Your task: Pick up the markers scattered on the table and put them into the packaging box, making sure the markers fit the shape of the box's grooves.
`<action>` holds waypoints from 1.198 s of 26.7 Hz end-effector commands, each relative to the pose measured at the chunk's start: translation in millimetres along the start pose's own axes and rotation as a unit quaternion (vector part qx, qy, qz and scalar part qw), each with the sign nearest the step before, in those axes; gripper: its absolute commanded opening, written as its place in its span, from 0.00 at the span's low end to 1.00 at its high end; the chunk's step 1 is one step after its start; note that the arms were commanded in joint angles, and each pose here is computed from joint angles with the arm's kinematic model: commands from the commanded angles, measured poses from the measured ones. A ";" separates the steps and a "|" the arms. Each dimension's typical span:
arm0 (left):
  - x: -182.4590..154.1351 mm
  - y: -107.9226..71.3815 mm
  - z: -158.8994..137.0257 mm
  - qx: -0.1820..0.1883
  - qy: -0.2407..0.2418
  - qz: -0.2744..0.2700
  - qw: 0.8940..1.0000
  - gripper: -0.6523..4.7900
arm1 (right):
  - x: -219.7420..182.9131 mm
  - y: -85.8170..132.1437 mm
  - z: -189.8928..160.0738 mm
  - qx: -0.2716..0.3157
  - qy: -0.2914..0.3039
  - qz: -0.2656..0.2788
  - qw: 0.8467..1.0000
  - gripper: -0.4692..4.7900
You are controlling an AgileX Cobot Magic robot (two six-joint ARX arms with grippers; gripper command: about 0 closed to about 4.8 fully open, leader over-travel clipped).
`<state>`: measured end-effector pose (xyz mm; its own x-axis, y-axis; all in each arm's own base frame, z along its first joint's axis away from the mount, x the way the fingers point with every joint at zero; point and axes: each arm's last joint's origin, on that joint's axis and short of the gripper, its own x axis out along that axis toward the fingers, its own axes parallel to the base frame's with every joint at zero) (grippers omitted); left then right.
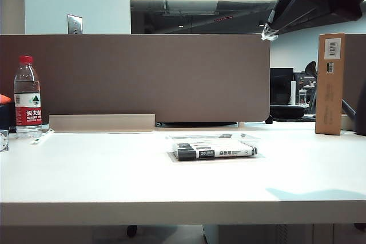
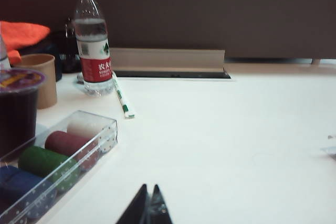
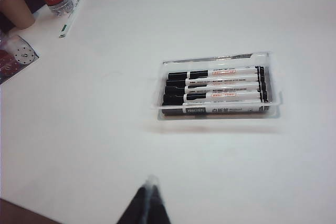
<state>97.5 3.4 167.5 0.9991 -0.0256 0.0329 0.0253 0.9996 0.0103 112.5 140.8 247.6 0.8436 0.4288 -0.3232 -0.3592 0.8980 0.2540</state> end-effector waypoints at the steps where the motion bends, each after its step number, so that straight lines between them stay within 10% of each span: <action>1: -0.3 -0.5 0.8 -0.004 0.002 -0.004 1.000 0.12 | -0.6 1.1 2.7 0.005 -0.007 0.004 1.000 0.08; 32: -0.1 -6.6 0.8 -0.022 0.002 -0.027 0.999 0.12 | -0.6 1.1 2.7 0.005 -0.007 0.004 1.000 0.08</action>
<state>97.6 -3.1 165.4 0.9968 -0.0793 0.0112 0.0796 0.9961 -0.0372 112.5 140.9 247.5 0.8435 0.4287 -0.3235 -0.3592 0.8981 0.2538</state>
